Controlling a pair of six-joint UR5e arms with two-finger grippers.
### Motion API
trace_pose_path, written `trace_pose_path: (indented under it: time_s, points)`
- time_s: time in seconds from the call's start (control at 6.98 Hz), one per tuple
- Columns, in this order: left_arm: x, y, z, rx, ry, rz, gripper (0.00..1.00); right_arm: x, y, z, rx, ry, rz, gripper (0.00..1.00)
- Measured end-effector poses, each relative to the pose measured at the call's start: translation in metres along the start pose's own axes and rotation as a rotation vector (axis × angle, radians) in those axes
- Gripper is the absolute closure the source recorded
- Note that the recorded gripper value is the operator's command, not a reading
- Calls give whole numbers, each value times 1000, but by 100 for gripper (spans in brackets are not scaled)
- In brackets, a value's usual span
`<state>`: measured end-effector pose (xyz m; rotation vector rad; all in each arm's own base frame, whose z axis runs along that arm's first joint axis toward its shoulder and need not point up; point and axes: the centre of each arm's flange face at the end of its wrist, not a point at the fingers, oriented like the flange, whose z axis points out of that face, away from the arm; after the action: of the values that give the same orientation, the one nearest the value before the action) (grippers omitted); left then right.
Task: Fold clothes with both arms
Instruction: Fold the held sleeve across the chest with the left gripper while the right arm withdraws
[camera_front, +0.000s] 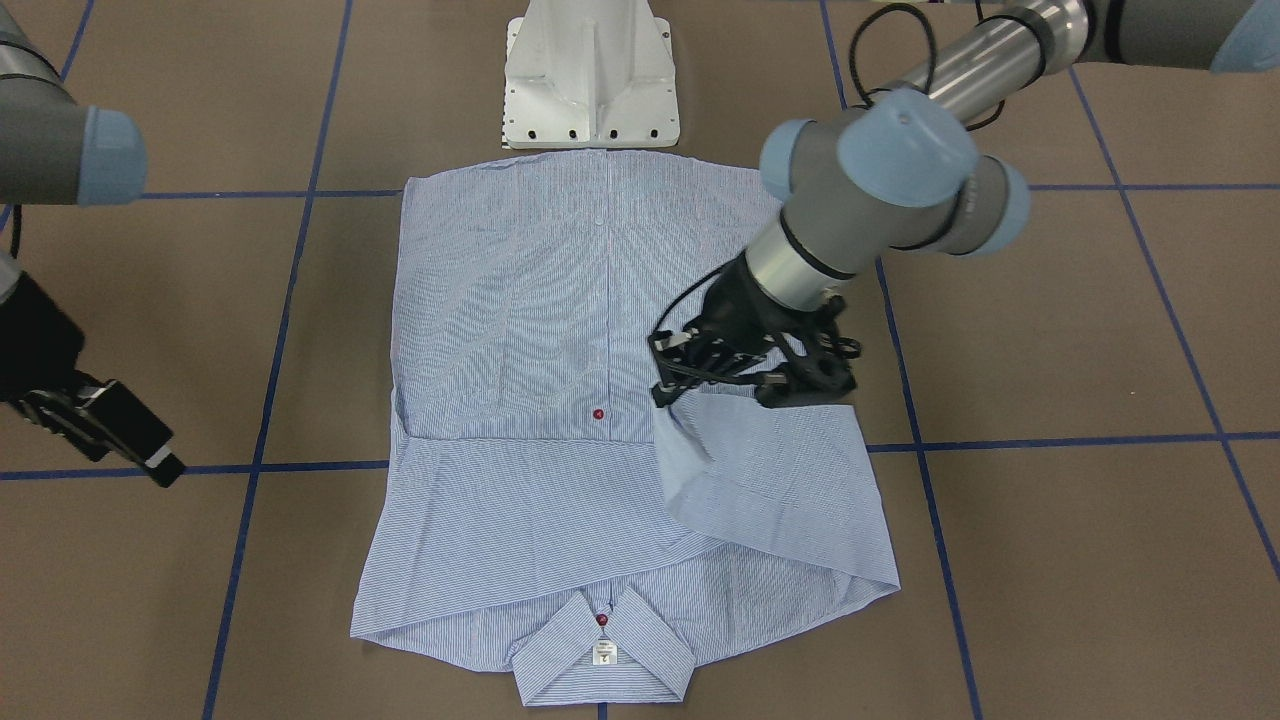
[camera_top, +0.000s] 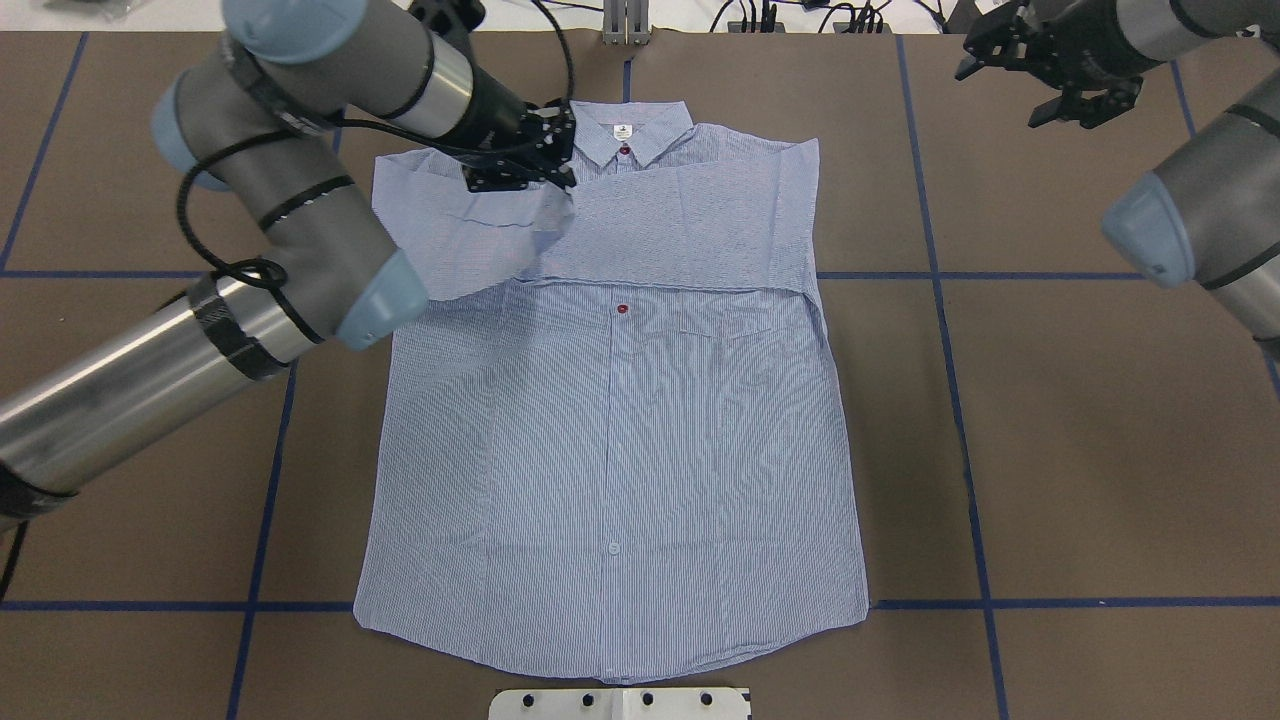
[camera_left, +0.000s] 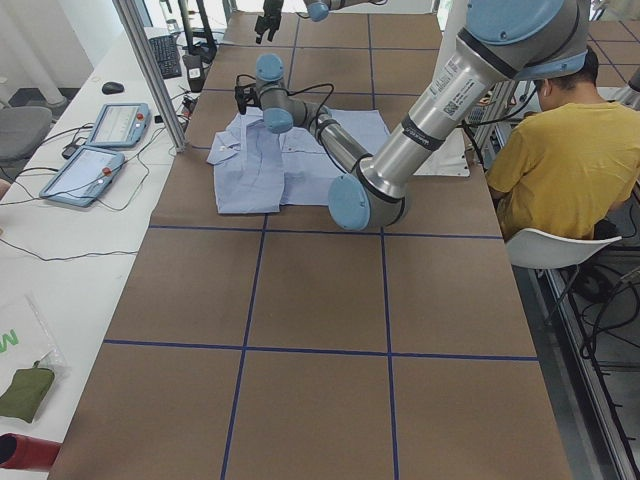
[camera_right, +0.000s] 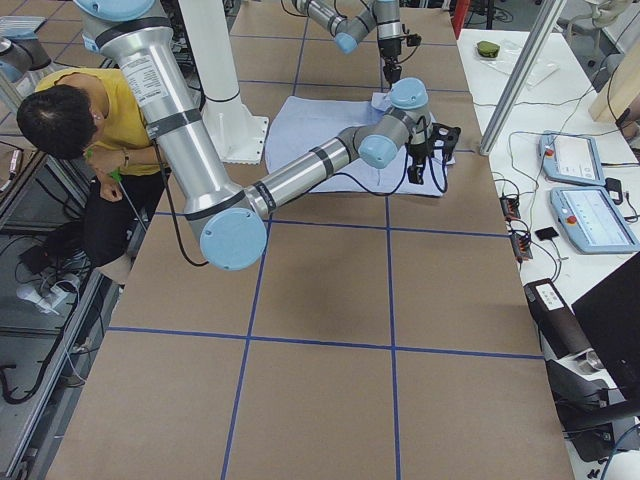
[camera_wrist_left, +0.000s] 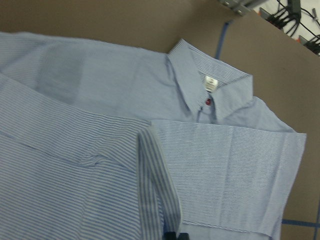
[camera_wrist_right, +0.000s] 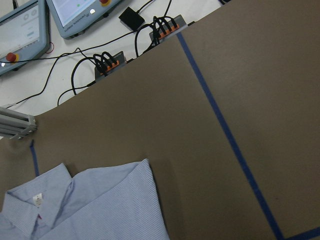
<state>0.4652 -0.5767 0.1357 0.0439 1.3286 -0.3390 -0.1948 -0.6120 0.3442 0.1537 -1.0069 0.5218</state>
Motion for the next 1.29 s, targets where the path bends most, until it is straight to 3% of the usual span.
trace_pose_path:
  time_s: [0.43, 0.57, 0.72, 0.86, 1.0, 1.29]
  points:
    - [59, 53, 58, 30, 44, -18, 100, 26, -8, -3, -11, 17, -29, 0]
    - [61, 68, 70, 37, 50, -13, 78, 26, -8, -3, -11, 16, -30, 0]
    - [63, 79, 78, 34, 53, -8, 39, 26, -8, -3, -10, 16, -31, 0]
    - [65, 87, 81, 28, 56, -4, 8, 26, -8, -3, -11, 16, -30, 0]
    - [67, 92, 82, 26, 61, -1, 1, 29, -8, -2, -12, 20, -27, 0]
    - [74, 96, 78, 30, 79, -11, 2, 33, -3, -1, -16, 22, -13, 0]
